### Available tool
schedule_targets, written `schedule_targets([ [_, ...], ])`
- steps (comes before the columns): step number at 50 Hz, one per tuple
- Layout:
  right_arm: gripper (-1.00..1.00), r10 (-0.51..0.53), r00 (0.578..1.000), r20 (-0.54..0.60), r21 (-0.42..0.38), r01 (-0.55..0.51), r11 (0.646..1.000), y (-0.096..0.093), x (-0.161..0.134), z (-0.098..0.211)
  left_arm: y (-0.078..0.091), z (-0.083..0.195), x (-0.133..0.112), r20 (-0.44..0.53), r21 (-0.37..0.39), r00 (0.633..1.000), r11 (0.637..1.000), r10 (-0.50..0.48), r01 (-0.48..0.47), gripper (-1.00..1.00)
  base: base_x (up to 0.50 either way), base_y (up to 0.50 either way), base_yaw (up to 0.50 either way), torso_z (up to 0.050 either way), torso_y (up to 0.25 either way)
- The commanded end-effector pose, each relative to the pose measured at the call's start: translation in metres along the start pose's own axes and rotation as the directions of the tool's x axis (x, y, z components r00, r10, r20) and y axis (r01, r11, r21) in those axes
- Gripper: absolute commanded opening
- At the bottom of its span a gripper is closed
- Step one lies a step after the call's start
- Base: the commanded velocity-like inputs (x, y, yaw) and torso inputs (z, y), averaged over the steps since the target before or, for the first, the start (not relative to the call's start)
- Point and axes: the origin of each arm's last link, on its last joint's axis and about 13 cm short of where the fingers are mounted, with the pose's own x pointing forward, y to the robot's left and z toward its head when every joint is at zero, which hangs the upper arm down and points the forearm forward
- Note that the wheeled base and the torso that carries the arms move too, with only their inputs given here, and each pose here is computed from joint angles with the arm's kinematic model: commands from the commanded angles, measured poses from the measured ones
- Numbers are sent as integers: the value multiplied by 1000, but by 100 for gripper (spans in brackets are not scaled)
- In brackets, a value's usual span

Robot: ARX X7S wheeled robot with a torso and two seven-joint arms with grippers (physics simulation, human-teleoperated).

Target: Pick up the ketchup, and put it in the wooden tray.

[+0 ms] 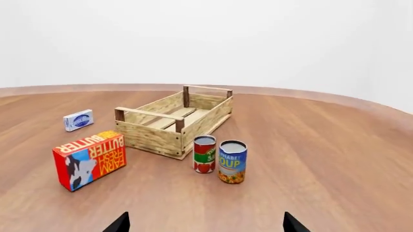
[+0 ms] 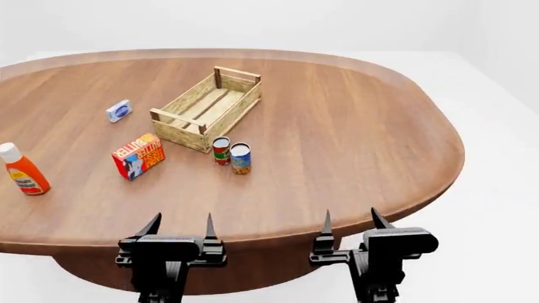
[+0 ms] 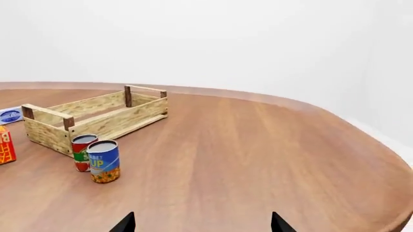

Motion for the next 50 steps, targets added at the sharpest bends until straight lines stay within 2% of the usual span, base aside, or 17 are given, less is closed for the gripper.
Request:
schedule_targets([
  [1, 100, 2, 1000, 10, -1, -2, 1000, -4, 18, 19, 6, 20, 21, 23, 22, 1000, 1000, 9, -10, 100, 0, 0, 0, 0, 0],
  [6, 100, 24, 1000, 17, 5, -24, 1000, -8, 31, 34, 11, 37, 39, 32, 23, 999, 1000, 13, -14, 100, 0, 0, 0, 0, 0],
  [14, 100, 45, 999, 28, -26, -44, 999, -12, 57, 52, 15, 56, 65, 76, 56, 997, 998, 26, -30, 100, 0, 0, 0, 0, 0],
  [26, 100, 52, 998, 44, -23, -52, 998, -15, 99, 68, 14, 76, 99, 85, 46, 996, 998, 40, -44, 100, 0, 0, 0, 0, 0],
  [35, 100, 82, 996, 41, -31, -81, 996, -16, 118, 77, 18, 82, 115, 82, 40, 994, 996, 78, -81, 100, 0, 0, 0, 0, 0],
  [50, 100, 100, 994, 42, -38, -99, 994, -18, 122, 82, 21, 85, 121, 92, 40, 992, 995, 89, -93, 100, 498, 0, 0, 0, 0],
])
